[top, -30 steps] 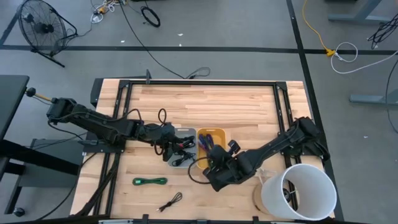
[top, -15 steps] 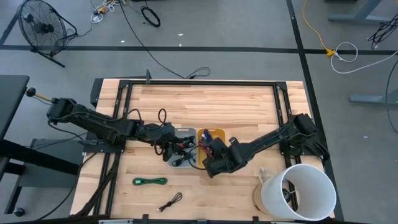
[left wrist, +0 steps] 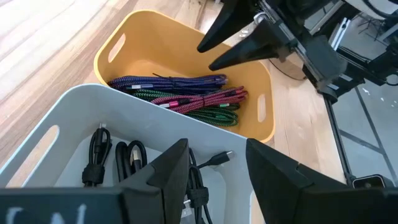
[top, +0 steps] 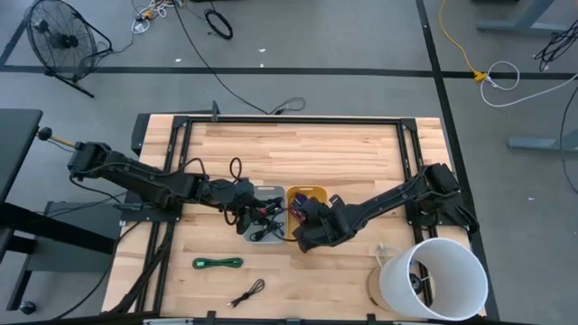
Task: Pick & Place USB Port
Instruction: Put the green charger cable into the yellow bin
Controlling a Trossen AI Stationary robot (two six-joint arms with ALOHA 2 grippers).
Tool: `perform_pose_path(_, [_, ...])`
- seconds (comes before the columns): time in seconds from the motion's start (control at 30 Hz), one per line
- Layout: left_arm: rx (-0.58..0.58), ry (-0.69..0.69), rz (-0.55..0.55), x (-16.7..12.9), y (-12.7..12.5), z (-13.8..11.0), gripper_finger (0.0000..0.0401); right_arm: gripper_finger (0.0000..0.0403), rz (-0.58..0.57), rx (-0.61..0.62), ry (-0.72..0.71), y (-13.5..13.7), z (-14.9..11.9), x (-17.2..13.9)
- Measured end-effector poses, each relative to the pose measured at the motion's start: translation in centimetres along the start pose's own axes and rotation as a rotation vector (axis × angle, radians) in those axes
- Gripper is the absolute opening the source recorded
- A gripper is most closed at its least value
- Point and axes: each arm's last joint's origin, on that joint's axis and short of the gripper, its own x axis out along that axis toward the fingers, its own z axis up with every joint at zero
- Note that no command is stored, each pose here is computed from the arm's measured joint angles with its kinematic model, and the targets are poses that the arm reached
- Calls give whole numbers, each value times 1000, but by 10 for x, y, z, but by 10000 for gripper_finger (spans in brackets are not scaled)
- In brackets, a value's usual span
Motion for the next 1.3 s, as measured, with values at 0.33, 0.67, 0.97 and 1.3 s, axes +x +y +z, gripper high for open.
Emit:
perform_pose_path(0.33, [4, 28, -49, 0, -1, -1, 167, 109, 75, -88, -63, -8, 21, -18])
perform_pose_path(0.67, [62, 300, -208, -10, -33, -38, 130, 98, 147, -110, -113, -15, 31, -44])
perform_pose_path(0.97, [-77, 510, -318, -36, -79, -81, 103, 98, 157, -128, -119, -13, 31, -45])
perform_pose_path(1.3, [-112, 651, -124, -55, -80, -111, 103, 96, 180, -107, -148, -10, 34, -45])
